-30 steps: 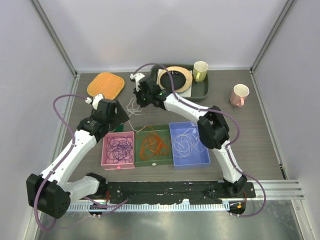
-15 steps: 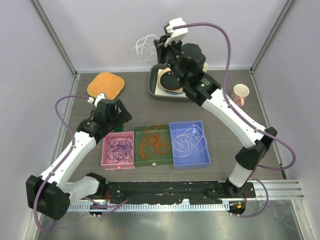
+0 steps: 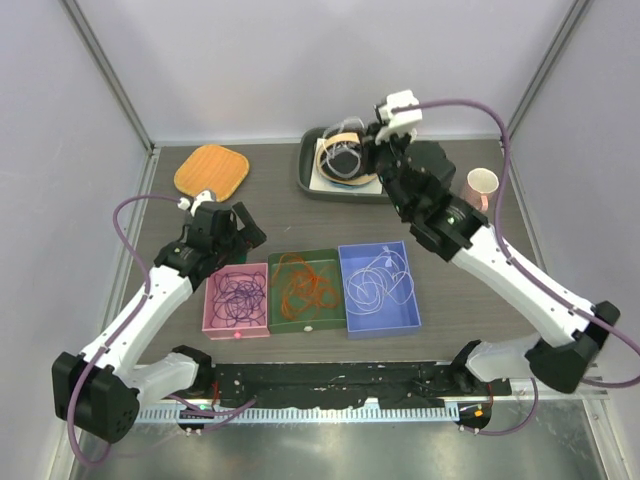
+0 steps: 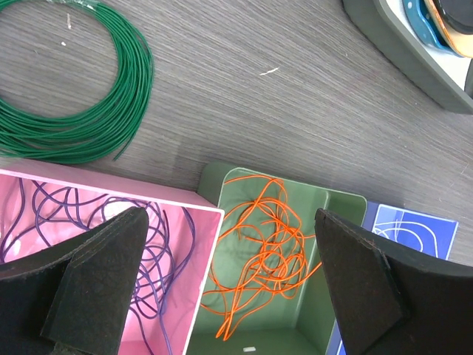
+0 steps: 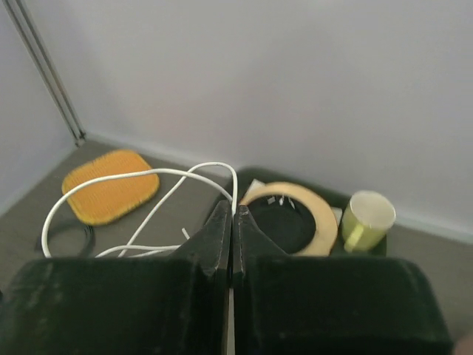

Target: Untangle the cables

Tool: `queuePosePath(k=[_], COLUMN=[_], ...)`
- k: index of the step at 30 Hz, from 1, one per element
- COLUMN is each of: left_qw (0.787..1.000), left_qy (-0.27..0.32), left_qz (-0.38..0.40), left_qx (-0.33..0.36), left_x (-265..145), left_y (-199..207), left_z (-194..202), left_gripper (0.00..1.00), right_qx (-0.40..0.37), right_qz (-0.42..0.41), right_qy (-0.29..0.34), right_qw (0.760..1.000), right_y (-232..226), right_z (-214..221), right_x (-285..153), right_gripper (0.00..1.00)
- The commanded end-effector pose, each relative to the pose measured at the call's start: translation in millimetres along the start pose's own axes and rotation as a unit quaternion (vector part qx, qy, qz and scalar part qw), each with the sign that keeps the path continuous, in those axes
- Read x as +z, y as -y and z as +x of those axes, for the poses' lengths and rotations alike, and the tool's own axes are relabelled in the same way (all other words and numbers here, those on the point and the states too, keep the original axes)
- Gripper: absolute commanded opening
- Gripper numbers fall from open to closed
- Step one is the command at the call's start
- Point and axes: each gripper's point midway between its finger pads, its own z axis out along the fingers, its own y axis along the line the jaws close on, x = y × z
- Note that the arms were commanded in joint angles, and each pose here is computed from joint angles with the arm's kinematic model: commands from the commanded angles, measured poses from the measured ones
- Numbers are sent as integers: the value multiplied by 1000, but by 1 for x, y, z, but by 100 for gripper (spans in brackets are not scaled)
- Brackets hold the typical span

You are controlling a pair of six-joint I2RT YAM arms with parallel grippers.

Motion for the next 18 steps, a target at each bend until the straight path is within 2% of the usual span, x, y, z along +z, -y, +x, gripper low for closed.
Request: queuePosePath(k=[1, 6, 9, 13, 16, 18], left_qw=[1000, 1000, 1000, 1000, 999, 999], left_qy=[16, 21, 18, 20, 24, 23], left_qz=[18, 9, -2, -18, -28, -31], left_qx=[-11, -6, 0, -2, -6, -6], left_x=[-4, -2, -1, 1, 1, 2], left_y=[7, 4, 2, -6, -11, -12], left_z=[-7, -10, -11, -9, -9, -8], left_gripper=[100, 100, 100, 100, 100, 100], right_qx=[29, 78, 82, 71, 58, 58], right_qz=[51, 84, 72, 73, 118, 115], right_qy=[-79, -146, -215, -318, -345, -351], right_qw=[995, 983, 970, 943, 929, 927], right_y=[26, 38, 33, 33, 50, 50], right_z=[79, 153, 207, 277, 298, 302], right_x=[-44, -85, -107, -146, -165, -168], right_gripper=[1, 1, 1, 2, 6, 10])
